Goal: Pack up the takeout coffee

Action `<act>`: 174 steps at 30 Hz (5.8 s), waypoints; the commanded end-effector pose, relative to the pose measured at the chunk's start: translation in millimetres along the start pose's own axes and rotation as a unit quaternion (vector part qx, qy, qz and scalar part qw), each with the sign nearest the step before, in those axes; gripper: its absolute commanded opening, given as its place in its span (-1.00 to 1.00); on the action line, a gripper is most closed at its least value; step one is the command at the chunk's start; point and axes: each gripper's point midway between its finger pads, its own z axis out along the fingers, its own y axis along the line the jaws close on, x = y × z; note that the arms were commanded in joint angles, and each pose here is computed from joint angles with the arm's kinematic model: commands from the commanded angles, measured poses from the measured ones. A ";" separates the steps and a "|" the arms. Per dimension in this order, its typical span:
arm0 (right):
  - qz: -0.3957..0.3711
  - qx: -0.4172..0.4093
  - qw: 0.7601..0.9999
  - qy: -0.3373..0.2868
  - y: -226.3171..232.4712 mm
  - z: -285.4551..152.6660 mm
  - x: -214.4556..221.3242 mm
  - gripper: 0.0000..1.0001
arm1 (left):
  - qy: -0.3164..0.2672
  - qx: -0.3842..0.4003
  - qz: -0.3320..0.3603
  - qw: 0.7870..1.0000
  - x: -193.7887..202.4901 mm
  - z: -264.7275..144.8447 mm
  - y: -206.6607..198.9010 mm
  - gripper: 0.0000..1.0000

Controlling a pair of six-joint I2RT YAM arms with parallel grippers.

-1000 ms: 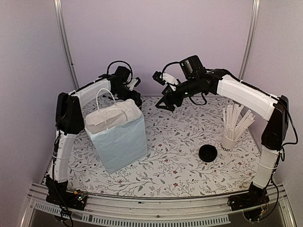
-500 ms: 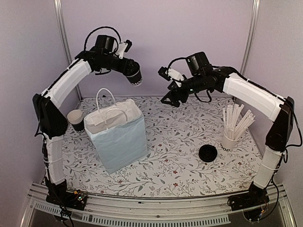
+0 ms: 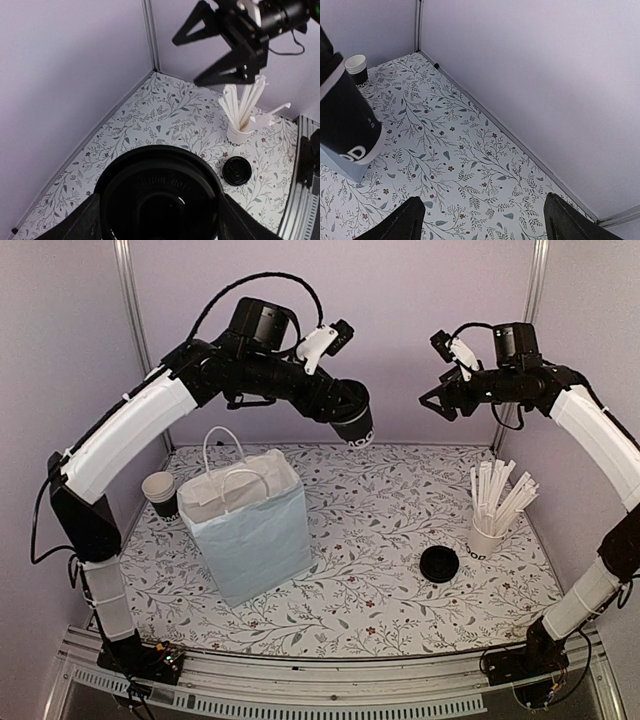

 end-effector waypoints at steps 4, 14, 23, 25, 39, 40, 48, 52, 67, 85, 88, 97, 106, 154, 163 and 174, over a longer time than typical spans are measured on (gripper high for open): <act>0.015 -0.002 1.000 -0.009 -2.0 -25.7 2.8 0.71 | 0.107 0.103 0.036 0.988 65.9 24.4 -94.6 0.49; 0.009 0.006 1.000 0.003 -4.3 -23.8 12.2 0.71 | 0.216 0.157 0.078 0.961 156.9 80.1 -173.7 0.50; 0.011 0.001 1.000 0.018 -0.9 -18.5 27.0 0.71 | 0.257 0.169 0.065 0.949 210.8 112.5 -188.4 0.52; 0.011 -0.001 1.000 0.019 -0.1 -17.9 28.1 0.71 | 0.258 0.167 0.063 0.949 217.0 116.5 -188.4 0.56; 0.006 -0.031 0.999 0.026 12.2 -16.5 36.5 0.71 | 0.248 0.183 0.059 0.950 218.7 115.8 -194.5 0.73; 0.004 -0.034 0.999 0.025 13.8 -17.9 36.3 0.72 | 0.240 0.180 0.060 0.952 210.5 113.2 -192.9 0.75; -0.007 -0.086 0.995 0.051 34.5 -20.0 52.8 0.71 | 0.127 0.122 0.089 0.980 98.4 60.0 -161.2 0.82; -0.007 -0.174 0.983 0.053 64.9 -22.3 58.4 0.71 | 0.077 0.102 0.096 0.987 51.1 24.1 -147.5 0.82; -0.169 -0.356 0.913 0.108 200.4 -11.1 105.5 0.82 | -0.059 -0.107 -0.019 0.992 -26.7 -109.8 -5.4 0.88; -0.274 -0.394 0.849 0.218 245.5 14.4 171.6 0.87 | -0.035 -0.182 -0.112 0.976 36.2 -128.5 67.1 0.94; -0.279 -0.398 0.844 0.227 250.0 17.3 176.7 0.91 | -0.036 -0.185 -0.111 0.976 35.1 -129.3 71.8 0.94; -0.287 -0.393 0.838 0.245 254.8 28.7 186.8 0.93 | -0.028 -0.185 -0.120 0.975 45.1 -128.5 76.8 0.94; -0.292 -0.390 0.834 0.260 257.1 36.3 196.5 0.87 | -0.023 -0.185 -0.123 0.975 51.4 -128.7 78.4 0.95; -0.305 -0.280 0.890 0.192 212.3 39.7 102.8 0.15 | 0.033 -0.132 -0.224 0.965 145.0 -180.8 78.9 0.88; -0.289 -0.240 0.916 0.140 188.6 40.4 60.8 0.18 | 0.143 -0.107 -0.242 0.954 200.2 -154.4 71.6 0.79; -0.248 -0.188 0.950 0.018 161.7 23.0 -35.4 0.23 | 0.182 -0.102 -0.244 0.947 227.5 -145.2 72.3 0.54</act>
